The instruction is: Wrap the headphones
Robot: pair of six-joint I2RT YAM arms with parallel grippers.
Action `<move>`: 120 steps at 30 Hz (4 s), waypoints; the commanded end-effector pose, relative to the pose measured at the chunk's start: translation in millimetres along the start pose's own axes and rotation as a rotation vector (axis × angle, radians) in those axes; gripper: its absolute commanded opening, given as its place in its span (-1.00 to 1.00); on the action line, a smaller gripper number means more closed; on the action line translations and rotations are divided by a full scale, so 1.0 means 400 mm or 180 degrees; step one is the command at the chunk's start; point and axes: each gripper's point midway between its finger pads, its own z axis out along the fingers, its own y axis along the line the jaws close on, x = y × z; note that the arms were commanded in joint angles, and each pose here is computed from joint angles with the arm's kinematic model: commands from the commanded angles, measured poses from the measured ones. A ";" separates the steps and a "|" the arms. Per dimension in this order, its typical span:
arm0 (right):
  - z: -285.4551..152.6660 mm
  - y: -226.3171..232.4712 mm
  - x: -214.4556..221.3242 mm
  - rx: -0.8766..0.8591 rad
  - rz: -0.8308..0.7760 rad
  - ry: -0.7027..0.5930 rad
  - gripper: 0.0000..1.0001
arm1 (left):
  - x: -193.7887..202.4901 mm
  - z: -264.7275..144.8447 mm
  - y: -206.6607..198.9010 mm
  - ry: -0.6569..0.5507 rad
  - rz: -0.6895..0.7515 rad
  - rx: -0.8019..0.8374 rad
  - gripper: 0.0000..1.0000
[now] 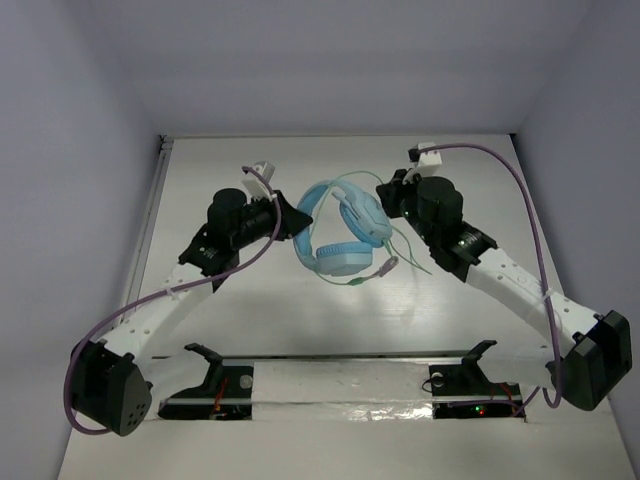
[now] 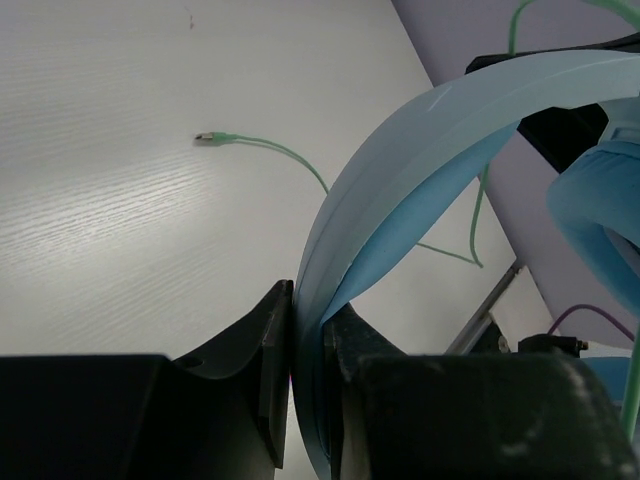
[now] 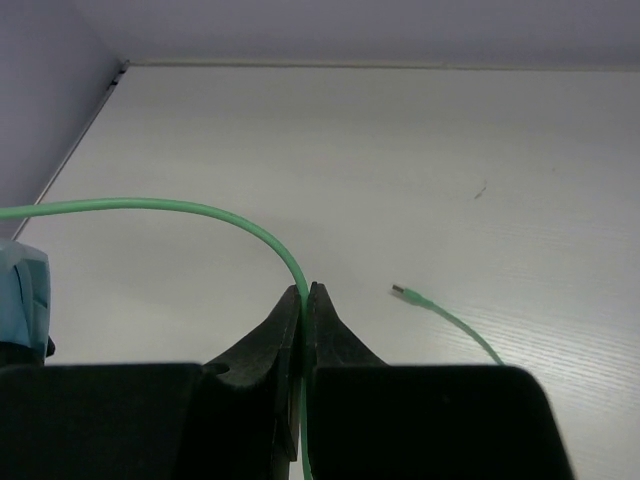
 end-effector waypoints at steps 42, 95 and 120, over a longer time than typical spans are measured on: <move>0.003 0.198 0.415 -0.1913 0.0759 0.0754 -0.25 | -0.483 -0.159 -0.183 -0.1075 0.0210 -0.0004 -1.00; -0.154 0.244 0.065 0.0016 -0.1548 0.1017 -0.98 | 0.009 -0.021 0.235 -0.0458 0.0434 -0.2293 -1.00; 0.008 0.148 -0.008 0.0447 -0.1882 0.0439 -0.53 | -0.013 -0.128 0.057 -0.0025 0.0932 -0.1534 -1.00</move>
